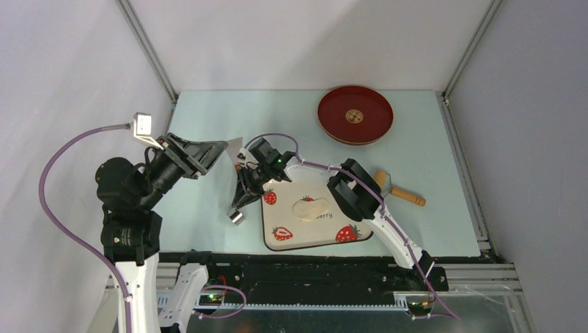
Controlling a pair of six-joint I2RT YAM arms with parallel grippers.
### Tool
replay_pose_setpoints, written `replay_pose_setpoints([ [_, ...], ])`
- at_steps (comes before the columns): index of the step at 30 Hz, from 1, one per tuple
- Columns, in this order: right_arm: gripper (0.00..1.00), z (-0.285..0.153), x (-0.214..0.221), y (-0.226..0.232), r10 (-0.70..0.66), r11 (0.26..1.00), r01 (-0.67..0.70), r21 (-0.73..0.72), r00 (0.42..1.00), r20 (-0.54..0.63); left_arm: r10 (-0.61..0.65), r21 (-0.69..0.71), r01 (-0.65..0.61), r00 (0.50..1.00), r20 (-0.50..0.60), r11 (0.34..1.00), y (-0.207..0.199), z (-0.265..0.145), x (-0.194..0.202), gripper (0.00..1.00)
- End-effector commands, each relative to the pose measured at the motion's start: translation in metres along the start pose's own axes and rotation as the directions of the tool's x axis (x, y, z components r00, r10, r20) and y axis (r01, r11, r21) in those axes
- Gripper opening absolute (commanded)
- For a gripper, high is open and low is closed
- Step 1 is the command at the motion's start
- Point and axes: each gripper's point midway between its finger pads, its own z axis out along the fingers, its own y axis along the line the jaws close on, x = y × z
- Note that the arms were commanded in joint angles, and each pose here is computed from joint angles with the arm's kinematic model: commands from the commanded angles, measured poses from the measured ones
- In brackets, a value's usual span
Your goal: Roll out the dumpling wrappers from the dough
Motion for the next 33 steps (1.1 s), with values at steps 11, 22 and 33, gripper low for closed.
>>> replay_pose_setpoints([
  [11, 0.21, 0.007, 0.010, 0.006, 0.023, 0.999, -0.026, -0.040, 0.998, -0.061, 0.024, 0.042, -0.024, 1.000, -0.004, 0.999, -0.010, 0.000, -0.003, 0.56],
  [22, 0.28, 0.007, 0.021, 0.000, 0.020, 1.000, -0.020, -0.007, 0.996, -0.088, 0.027, 0.036, -0.027, 1.000, -0.004, 0.999, -0.008, -0.001, -0.001, 0.56],
  [33, 0.00, 0.004, 0.023, 0.018, -0.003, 0.996, -0.005, -0.090, 0.995, -0.096, 0.028, 0.034, -0.028, 1.000, -0.006, 0.999, -0.006, 0.000, 0.001, 0.58],
])
